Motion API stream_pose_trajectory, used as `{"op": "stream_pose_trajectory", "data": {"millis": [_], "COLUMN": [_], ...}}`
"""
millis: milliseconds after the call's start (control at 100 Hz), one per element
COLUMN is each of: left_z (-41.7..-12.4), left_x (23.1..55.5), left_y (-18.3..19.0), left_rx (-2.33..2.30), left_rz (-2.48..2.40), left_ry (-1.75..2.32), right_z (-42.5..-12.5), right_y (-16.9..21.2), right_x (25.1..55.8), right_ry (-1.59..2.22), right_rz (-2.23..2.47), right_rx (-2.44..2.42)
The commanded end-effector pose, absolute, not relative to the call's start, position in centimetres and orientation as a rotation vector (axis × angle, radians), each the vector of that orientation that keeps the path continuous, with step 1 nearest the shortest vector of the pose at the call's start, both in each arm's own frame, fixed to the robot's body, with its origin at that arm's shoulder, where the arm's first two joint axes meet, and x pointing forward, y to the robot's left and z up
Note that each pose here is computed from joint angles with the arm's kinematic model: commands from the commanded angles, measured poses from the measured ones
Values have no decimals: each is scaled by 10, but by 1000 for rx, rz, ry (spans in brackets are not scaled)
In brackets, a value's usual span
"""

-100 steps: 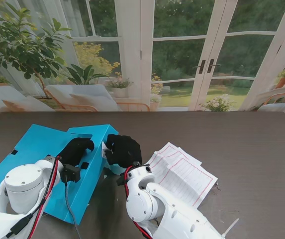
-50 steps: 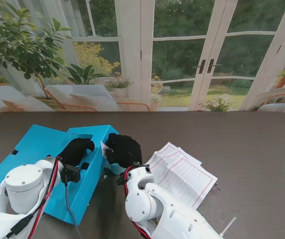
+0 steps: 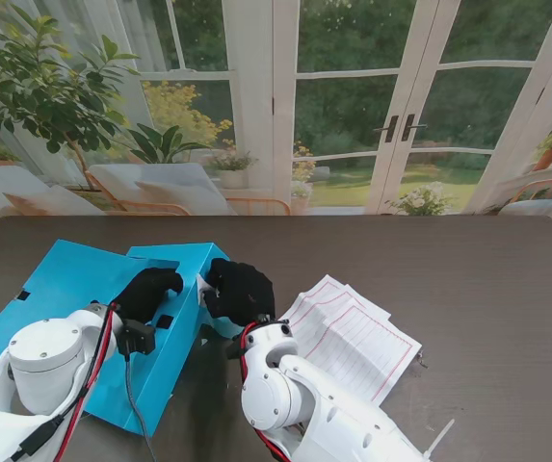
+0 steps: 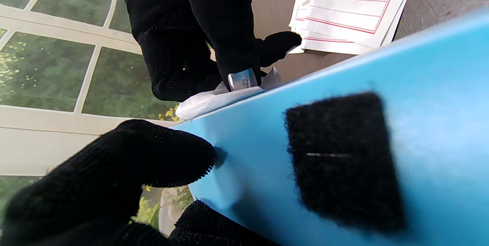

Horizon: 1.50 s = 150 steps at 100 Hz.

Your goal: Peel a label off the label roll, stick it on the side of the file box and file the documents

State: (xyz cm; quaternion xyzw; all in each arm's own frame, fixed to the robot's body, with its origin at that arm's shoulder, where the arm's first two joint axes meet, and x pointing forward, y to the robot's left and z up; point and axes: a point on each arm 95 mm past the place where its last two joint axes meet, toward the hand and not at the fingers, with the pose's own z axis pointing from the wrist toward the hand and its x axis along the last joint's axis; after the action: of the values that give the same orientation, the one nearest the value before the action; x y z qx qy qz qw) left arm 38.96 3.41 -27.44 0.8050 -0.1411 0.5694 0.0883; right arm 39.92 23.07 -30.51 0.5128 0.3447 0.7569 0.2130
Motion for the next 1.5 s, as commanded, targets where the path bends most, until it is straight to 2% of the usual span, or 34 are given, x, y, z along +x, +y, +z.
{"op": "stream_pose_trajectory", "data": {"millis": [0,1490], "left_z": [-267,-263], "left_x": [389,385], "left_y": [29,30], "left_rx": [2352,2368], "left_rz": [1701,1676], "left_ry": [-444,-466], "right_z": [-309,-307], "right_y": [234,217], "right_x": [396,392], "right_ry": [976,949], "right_rz": [2092,2065], "right_rx": [1441,1445]}}
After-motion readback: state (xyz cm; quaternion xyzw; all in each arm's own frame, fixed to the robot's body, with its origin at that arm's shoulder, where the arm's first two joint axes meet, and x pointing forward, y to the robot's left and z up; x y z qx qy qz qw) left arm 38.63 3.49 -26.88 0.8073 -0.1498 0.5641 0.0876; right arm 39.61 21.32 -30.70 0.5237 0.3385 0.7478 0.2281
